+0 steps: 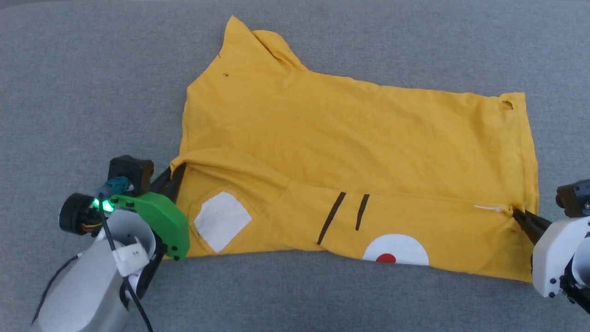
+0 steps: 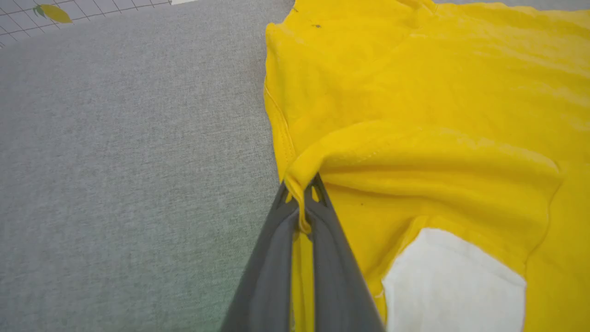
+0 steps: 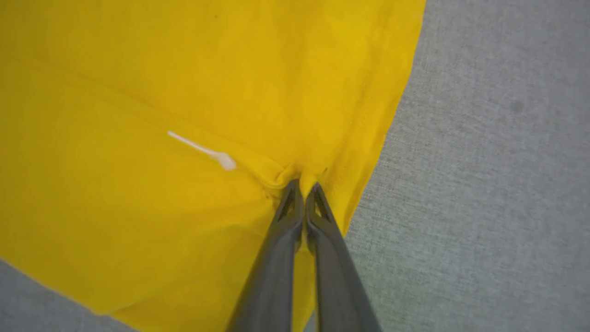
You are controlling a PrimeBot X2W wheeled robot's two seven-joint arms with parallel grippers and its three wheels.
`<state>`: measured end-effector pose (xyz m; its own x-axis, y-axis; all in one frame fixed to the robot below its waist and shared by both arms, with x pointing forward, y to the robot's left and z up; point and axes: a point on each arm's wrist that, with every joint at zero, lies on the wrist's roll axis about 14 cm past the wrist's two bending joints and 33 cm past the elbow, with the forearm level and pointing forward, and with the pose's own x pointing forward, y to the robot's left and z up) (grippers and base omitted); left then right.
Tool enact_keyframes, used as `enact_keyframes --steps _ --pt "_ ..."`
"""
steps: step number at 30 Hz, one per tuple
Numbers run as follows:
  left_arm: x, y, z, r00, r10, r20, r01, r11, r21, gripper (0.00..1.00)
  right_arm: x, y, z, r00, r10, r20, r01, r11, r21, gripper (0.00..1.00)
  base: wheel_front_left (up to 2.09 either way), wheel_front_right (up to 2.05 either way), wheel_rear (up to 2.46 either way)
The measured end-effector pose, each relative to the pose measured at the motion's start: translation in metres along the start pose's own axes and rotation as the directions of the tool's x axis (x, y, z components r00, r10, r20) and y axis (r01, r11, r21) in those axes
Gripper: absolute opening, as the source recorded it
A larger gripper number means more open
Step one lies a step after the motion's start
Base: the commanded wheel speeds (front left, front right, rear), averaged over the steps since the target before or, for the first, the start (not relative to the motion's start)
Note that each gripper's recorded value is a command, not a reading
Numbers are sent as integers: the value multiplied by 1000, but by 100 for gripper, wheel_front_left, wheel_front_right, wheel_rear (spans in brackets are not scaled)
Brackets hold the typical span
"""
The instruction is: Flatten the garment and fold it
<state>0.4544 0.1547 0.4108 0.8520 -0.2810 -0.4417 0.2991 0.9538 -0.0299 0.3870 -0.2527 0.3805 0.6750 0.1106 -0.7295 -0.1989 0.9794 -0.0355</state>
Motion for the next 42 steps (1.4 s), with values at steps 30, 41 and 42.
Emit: enact_keyframes --steps 30,41,42 --pt "-126 14 33 832 404 381 -306 906 -292 100 -105 -14 30 818 -319 479 216 942 259 100 0 0 0" --pt "-111 3 7 942 267 204 -245 961 -126 100 -108 -2 29 807 -326 493 232 942 243 100 0 0 0" --pt "-106 2 6 953 247 173 -230 967 -114 100 -107 -2 30 809 -324 490 231 943 241 100 0 0 0"
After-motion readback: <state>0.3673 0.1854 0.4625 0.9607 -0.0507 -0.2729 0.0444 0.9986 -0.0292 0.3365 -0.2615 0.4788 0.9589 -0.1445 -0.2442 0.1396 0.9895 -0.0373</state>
